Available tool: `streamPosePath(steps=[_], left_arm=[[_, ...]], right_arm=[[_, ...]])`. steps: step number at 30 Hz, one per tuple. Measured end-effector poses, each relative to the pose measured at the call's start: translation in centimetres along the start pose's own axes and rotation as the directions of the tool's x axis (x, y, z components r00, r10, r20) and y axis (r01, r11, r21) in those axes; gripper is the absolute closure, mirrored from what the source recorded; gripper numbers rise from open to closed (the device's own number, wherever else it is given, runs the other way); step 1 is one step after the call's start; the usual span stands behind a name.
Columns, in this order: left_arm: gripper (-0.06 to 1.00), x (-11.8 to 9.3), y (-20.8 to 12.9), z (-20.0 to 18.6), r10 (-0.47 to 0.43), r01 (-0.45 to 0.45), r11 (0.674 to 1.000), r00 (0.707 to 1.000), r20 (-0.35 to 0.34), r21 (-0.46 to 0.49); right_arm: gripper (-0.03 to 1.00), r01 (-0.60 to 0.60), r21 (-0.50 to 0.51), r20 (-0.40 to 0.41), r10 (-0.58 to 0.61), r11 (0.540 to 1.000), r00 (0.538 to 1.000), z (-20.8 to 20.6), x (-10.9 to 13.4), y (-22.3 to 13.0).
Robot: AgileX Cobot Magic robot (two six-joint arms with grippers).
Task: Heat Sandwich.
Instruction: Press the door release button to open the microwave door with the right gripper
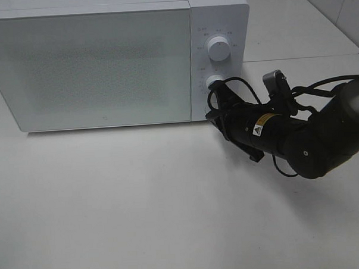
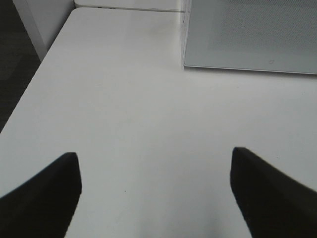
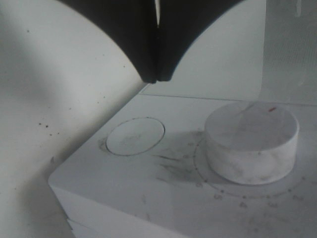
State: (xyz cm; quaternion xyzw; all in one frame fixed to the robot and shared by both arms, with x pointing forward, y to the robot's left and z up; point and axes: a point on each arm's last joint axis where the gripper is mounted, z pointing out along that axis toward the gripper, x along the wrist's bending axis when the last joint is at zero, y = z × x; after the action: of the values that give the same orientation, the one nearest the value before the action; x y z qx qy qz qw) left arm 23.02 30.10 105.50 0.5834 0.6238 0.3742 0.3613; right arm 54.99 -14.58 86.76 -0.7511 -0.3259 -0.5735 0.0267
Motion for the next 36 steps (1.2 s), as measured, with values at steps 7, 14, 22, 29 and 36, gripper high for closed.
streamPosePath(steps=[7,14,22,29,36], left_arm=[[0.17,0.0,0.0,0.0,0.0,0.0,1.0,1.0,0.0,0.0],[0.17,0.0,0.0,0.0,0.0,0.0,1.0,1.0,0.0,0.0],[0.17,0.0,0.0,0.0,0.0,0.0,1.0,1.0,0.0,0.0],[0.17,0.0,0.0,0.0,0.0,0.0,1.0,1.0,0.0,0.0],[0.17,0.0,0.0,0.0,0.0,0.0,1.0,1.0,0.0,0.0]], right_arm=[[0.96,-0.004,-0.01,0.025,0.004,1.0,1.0,1.3,-0.1,0.2],[0.96,0.005,-0.036,0.03,-0.004,0.999,1.0,2.6,-0.3,0.3],[0.96,0.004,-0.076,0.071,0.002,0.997,0.997,3.0,-1.2,0.5],[0.96,0.065,-0.091,0.068,-0.059,0.994,0.996,3.0,-1.2,0.7],[0.96,0.092,-0.114,0.08,-0.084,0.989,0.993,3.2,-1.1,1.0]])
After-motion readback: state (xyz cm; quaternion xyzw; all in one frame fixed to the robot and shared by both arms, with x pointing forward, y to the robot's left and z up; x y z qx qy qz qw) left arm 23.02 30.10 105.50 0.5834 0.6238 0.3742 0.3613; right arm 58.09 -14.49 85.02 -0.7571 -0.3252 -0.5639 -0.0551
